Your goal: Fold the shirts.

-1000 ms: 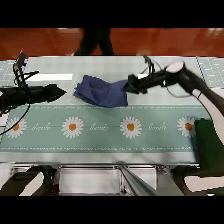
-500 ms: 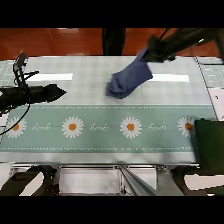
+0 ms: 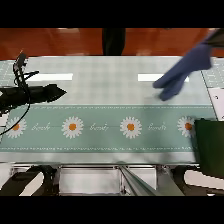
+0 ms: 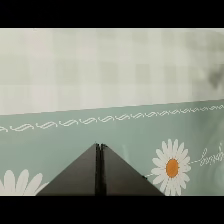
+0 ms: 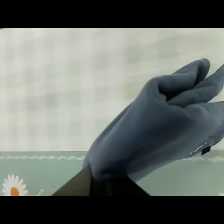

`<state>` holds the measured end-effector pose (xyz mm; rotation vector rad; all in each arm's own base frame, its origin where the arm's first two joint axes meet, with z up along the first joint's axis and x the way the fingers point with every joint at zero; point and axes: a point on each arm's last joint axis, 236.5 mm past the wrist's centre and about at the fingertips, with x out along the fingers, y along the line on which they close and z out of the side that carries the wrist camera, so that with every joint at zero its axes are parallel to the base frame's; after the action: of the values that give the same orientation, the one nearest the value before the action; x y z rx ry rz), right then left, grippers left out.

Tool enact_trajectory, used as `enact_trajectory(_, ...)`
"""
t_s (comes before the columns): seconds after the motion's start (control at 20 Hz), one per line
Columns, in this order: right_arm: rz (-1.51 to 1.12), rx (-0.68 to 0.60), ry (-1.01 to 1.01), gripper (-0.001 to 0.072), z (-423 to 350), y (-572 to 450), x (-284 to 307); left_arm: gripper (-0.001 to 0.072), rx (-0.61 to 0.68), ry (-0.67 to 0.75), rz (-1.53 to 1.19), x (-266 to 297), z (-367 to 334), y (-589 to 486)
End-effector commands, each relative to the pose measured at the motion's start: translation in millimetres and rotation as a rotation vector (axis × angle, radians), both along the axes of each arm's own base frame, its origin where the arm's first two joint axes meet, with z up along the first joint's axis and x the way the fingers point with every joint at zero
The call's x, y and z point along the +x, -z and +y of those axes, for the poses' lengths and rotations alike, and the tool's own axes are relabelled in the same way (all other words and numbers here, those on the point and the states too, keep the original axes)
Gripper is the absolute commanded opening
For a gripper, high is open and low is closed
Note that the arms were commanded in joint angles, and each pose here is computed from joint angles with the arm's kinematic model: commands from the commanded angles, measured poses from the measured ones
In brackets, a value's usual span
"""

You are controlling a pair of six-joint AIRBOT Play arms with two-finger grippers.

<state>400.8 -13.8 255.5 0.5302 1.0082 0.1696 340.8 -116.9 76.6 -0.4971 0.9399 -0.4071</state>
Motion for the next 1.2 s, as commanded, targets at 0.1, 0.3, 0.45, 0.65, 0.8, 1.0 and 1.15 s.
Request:
enact_trajectory(0.1, 0.042, -0.034, 0.289, 0.0021, -93.6, -21.2, -72.3, 0.0028, 0.003, 0.003, -0.002, 0.1, 0.0, 0.1)
enact_trajectory(0.3, 0.118, -0.039, 0.528, 0.0022, -138.5, -3.3, -127.9, 0.0028, 0.004, -0.014, -0.020, 4.8, 2.3, -1.9)
enact_trajectory(0.45, 0.260, -0.030, 0.686, 0.0022, -153.9, 42.0, -183.6, 0.0028, 0.008, -0.031, -0.039, 9.9, 5.1, -4.0)
enact_trajectory(0.65, 0.563, -0.146, 0.917, 0.0023, -177.5, 109.3, -297.9, 0.0028, 0.008, -0.030, -0.039, 9.8, 5.1, -4.0)
enact_trajectory(0.8, 0.780, -0.169, 1.095, 0.0314, -173.1, 141.0, -359.7, 0.0028, 0.009, -0.039, -0.047, 12.2, 6.3, -4.9)
enact_trajectory(1.0, 0.815, -0.152, 1.089, 0.0416, -169.6, 152.3, -362.8, 0.0028, 0.015, -0.077, -0.090, 23.0, 12.8, -10.3)
enact_trajectory(1.15, 0.662, -0.096, 1.048, 0.0352, -173.1, 146.4, -325.5, 0.0028, 0.028, -0.177, -0.208, 50.7, 31.5, -32.3)
